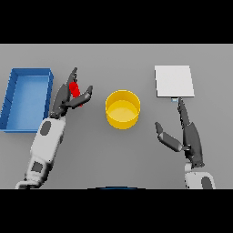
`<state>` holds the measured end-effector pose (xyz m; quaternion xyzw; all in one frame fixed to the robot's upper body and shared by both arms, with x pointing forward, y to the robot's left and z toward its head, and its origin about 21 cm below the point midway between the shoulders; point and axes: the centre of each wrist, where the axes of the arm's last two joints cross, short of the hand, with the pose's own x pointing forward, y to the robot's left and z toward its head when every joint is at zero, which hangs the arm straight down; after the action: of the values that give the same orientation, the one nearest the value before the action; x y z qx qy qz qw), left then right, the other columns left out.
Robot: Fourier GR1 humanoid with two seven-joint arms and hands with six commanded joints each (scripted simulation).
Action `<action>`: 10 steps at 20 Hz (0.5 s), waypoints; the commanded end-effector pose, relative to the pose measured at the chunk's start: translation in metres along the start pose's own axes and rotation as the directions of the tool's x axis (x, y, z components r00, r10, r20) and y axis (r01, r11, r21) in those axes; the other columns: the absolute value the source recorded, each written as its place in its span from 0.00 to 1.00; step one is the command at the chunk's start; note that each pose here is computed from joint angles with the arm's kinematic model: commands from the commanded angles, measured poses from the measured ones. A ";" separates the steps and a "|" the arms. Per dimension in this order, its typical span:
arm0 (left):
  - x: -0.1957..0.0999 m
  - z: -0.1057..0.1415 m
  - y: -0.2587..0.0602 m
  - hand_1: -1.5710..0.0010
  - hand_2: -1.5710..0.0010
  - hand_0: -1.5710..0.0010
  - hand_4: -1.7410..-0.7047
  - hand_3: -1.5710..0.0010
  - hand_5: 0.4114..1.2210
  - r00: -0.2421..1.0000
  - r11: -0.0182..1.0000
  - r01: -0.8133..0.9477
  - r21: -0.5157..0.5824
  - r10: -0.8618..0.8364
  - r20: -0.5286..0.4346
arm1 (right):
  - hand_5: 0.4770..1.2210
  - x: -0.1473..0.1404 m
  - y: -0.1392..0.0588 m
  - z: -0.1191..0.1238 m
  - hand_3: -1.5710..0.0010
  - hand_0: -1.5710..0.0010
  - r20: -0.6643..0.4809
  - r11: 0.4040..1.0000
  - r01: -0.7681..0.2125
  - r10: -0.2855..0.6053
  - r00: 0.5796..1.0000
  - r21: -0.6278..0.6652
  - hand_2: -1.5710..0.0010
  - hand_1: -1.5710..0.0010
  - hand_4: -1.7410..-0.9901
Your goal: Pick up the red beaker and tilt it to pour out 1 green nut into yellow bowl. Pick up the yellow bowl and place it on the metallic measuring scale.
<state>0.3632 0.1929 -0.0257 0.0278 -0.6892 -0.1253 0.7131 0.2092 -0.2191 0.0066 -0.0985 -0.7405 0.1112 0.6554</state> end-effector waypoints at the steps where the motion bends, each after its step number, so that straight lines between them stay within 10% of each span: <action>1: 0.001 -0.002 -0.001 0.98 0.96 1.00 0.35 0.98 0.39 1.000 1.000 -0.019 0.011 0.019 0.013 | 0.22 0.001 -0.002 -0.003 1.00 1.00 0.003 1.000 -0.001 0.001 1.000 -0.009 1.00 1.00 0.64; 5: 0.001 -0.007 -0.004 0.55 0.53 0.58 0.23 0.54 0.65 0.999 0.998 -0.037 0.056 0.038 -0.010 | 0.23 0.000 -0.003 0.003 1.00 1.00 0.010 1.000 -0.001 0.001 1.000 -0.003 1.00 1.00 0.65; 10: 0.003 -0.010 -0.009 0.18 0.17 0.19 0.19 0.24 0.89 1.000 1.000 0.024 0.010 -0.024 0.013 | 0.22 0.003 -0.004 0.000 1.00 1.00 0.012 1.000 0.016 -0.015 1.000 -0.006 1.00 1.00 0.65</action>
<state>0.3718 0.1824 -0.0248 0.0383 -0.6959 -0.1311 0.7050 0.2090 -0.2218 0.0107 -0.0943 -0.7457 0.1043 0.6513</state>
